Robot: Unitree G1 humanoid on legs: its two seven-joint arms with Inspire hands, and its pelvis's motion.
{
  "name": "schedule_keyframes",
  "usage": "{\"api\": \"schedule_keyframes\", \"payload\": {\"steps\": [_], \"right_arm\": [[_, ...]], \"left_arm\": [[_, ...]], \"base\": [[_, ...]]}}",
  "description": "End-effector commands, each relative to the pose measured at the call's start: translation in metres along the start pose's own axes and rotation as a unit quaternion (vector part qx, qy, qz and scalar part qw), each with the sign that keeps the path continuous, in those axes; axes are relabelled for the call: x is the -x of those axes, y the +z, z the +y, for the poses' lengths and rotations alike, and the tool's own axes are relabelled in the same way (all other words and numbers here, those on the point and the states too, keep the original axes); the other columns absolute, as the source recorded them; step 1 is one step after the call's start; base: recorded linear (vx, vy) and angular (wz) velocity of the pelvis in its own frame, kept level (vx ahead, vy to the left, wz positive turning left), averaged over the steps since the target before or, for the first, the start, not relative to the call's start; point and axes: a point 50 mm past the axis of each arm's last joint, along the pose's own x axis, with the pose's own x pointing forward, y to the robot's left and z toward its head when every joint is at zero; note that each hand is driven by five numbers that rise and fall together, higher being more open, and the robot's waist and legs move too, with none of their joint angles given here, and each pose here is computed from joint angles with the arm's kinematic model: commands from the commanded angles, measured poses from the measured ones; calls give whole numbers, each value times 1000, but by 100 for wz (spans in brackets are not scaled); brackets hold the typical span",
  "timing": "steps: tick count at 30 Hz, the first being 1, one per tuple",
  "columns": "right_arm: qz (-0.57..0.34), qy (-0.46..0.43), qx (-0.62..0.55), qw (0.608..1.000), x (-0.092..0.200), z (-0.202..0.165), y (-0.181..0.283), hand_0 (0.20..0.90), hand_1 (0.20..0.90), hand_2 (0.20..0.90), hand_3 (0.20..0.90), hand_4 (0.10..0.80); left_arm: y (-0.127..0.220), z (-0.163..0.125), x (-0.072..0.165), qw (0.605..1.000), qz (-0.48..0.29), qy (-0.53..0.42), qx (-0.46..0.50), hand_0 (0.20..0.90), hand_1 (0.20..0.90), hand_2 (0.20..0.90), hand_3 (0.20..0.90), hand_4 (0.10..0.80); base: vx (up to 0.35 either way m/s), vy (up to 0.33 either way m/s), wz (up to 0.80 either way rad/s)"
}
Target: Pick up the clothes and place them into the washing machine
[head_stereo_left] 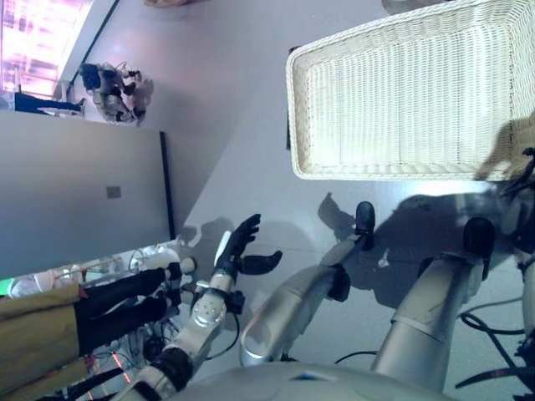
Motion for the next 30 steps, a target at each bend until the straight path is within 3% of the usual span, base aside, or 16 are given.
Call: {"api": "schedule_keyframes", "payload": {"steps": [1,4,6,14,22,30], "right_arm": [[-171,109,19,979,3,29,62,900,900,900,900,800],[-153,109,-5,982,1,28,61,900,900,900,900,800],[-123,120,-30,985,12,34,46,900,900,900,900,800],[-13,76,-127,989,-1,2,15,900,900,900,900,800],[132,47,-208,968,38,-22,-59,900,900,900,900,800],[224,59,-196,953,79,-37,-108,900,900,900,900,800]], "left_arm": [[-16,30,19,998,23,58,-30,900,900,900,900,800],[-13,28,18,998,18,55,-25,900,900,900,900,800],[-33,22,17,995,68,62,-50,900,900,900,900,800],[-56,27,26,988,125,82,-26,900,900,900,900,800],[-60,25,22,986,142,83,-1,900,900,900,900,800],[-64,31,22,983,157,95,14,900,900,900,900,800]], "base": [[0,0,0],[0,0,0],[0,0,0],[0,0,0],[-4,6,-2],[-23,17,-3]]}}
